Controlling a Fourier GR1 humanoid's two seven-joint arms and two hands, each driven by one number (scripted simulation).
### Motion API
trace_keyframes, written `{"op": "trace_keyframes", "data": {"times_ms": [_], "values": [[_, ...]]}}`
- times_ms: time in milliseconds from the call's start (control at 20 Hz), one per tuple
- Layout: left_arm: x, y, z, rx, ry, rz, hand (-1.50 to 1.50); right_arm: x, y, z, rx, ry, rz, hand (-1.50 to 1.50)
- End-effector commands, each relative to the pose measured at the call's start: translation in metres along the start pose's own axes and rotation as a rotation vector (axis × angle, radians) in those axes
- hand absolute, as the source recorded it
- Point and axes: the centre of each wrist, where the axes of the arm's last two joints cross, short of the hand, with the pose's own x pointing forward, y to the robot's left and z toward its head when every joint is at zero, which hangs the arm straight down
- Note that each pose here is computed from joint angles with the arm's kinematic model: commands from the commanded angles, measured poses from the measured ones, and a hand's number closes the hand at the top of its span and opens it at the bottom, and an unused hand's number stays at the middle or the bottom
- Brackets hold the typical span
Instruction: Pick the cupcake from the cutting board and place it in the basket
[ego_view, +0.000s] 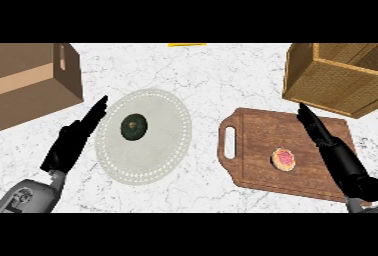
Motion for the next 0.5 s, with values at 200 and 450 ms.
{"op": "trace_keyframes", "data": {"times_ms": [200,450], "values": [[0.059,0.030,-0.014,0.120,-0.300,-0.082,0.00,0.046,0.059,-0.032,0.594,-0.180,-0.233,1.50],[0.035,0.034,-0.005,0.163,-0.302,-0.033,0.00,0.064,0.142,0.003,0.717,-0.175,-0.638,1.50]]}}
